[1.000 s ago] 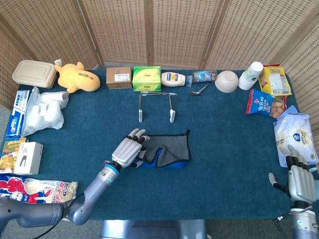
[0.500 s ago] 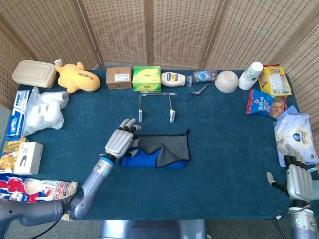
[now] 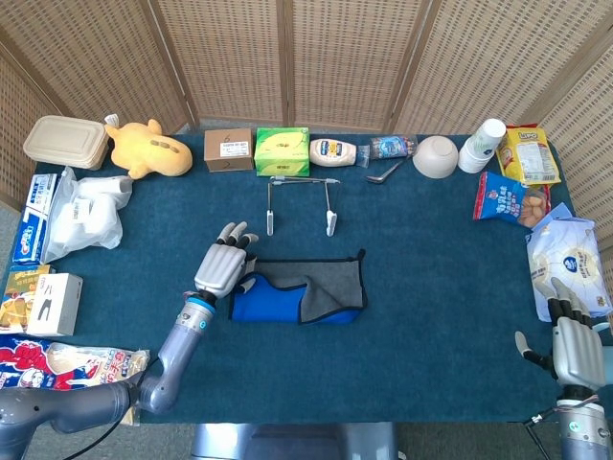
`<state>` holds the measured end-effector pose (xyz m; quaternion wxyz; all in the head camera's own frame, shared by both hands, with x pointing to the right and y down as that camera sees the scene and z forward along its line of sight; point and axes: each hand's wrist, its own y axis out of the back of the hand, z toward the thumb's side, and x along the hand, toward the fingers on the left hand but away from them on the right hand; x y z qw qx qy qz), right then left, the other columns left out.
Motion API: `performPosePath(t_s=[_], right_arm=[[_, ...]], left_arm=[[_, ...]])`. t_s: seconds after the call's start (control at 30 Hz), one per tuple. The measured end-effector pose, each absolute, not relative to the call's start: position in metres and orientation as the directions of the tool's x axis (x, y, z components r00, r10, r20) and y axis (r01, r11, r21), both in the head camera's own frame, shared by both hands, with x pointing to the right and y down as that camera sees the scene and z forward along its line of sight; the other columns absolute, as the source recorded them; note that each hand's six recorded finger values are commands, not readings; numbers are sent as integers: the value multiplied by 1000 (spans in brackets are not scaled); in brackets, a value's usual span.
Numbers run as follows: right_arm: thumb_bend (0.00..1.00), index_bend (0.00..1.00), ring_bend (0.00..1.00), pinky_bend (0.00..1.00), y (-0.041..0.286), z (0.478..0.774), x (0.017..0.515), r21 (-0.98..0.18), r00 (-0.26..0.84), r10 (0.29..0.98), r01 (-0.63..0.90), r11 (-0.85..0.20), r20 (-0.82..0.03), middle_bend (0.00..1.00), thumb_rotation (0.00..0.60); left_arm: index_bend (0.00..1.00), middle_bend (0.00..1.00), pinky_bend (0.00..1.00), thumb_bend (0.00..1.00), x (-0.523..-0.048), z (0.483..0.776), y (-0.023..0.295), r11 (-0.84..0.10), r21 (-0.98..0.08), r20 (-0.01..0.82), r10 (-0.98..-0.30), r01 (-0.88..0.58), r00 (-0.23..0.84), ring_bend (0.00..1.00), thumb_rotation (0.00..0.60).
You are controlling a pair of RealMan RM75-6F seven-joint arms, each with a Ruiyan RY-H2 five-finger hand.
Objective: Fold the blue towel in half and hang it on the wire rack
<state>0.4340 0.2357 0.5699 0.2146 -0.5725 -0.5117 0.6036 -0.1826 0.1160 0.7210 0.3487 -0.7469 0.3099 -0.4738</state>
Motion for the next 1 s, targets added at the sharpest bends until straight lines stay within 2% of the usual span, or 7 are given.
performPosePath(t_s=[0.27, 0.63, 0.83, 1.0], right_arm=[[329, 119, 0, 0, 236, 569, 434, -865, -254, 845, 326, -383, -470, 26, 600], [327, 119, 0, 0, 237, 565, 435, -867, -258, 847, 325, -377, -465, 26, 600], [328, 119, 0, 0, 238, 565, 435, -867, -258, 846, 325, -378, -466, 26, 600], [329, 118, 0, 0, 239, 564, 436, -867, -260, 846, 325, -377, -465, 27, 600]], left_arm=[[630, 235, 0, 397, -185, 725, 115, -549, -826, 483, -805, -125, 344, 0, 600], [626, 227, 0, 400, -189, 726, 115, -526, -845, 470, -819, -103, 328, 0, 600], [531, 195, 0, 400, -193, 727, 118, -530, -845, 483, -814, -73, 322, 0, 600], [359, 143, 0, 399, -195, 729, 119, -540, -840, 501, -808, -49, 309, 0, 600]])
